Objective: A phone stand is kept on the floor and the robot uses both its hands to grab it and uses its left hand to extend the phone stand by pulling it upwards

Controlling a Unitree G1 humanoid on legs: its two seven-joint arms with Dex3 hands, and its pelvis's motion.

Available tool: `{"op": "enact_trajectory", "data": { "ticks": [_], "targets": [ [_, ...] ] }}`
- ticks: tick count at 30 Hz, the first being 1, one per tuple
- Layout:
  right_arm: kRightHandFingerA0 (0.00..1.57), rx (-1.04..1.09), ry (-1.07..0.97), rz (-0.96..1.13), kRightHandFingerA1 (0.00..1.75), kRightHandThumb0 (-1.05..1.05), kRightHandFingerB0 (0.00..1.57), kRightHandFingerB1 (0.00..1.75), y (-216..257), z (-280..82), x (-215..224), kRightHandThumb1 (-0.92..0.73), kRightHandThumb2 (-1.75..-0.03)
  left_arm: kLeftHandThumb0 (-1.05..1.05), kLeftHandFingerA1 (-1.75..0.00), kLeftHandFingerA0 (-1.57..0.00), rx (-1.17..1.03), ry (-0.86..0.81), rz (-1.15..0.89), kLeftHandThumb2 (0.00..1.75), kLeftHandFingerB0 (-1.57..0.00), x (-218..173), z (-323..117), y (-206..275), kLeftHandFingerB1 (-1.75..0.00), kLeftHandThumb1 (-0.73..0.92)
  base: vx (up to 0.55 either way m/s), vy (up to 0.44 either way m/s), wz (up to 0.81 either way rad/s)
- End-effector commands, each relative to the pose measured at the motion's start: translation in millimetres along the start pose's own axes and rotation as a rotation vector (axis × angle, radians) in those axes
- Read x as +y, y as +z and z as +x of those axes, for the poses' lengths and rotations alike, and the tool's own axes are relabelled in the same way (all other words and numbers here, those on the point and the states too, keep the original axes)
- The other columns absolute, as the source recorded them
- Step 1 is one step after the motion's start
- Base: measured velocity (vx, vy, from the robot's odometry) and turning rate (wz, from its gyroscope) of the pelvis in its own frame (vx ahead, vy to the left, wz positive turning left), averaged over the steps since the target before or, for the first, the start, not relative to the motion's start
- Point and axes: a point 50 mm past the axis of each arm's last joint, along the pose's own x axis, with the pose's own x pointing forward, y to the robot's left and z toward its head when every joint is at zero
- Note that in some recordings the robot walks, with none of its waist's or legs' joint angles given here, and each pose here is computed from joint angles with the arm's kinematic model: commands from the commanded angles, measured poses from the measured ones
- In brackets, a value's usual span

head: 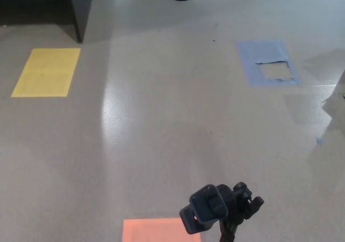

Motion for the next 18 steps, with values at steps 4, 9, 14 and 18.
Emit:
{"op": "enact_trajectory", "data": {
  "ticks": [4,9,14,18],
  "targets": [
    [0.29,-0.439,-0.024,0.105,0.88,-1.05,0.33,0.77,45,-9,-22,-0.53,-0.6,-0.99,-0.33,-0.39,-0.498,-0.011,-0.058,0.6,-0.32,19,-25,57,-0.3,0.6,0.0,0.0,0.0],
    [0.01,-0.424,0.076,-0.029,0.62,-0.5,0.12,0.67,41,-17,-9,0.11,-0.74,-1.02,-0.35,-0.3,-0.572,-0.063,-0.131,0.71,-0.24,5,-29,67,-0.32,0.49,0.0,0.0,0.0],
    [0.0,-0.469,0.185,-0.132,0.53,-1.05,0.0,0.53,52,-20,12,-0.52,-0.58,-0.95,-0.39,-0.29,-0.673,-0.173,-0.075,0.92,-0.18,-12,-34,96,-0.35,0.48,0.0,0.0,0.0],
    [0.0,-0.547,0.196,-0.224,0.42,-1.05,0.0,0.45,74,-14,27,-0.6,-0.62,-1.02,-0.3,-0.27,-0.842,-0.279,-0.011,0.62,-0.12,-34,-38,138,-0.24,0.66,0.0,0.0,0.0]
  ]
}}
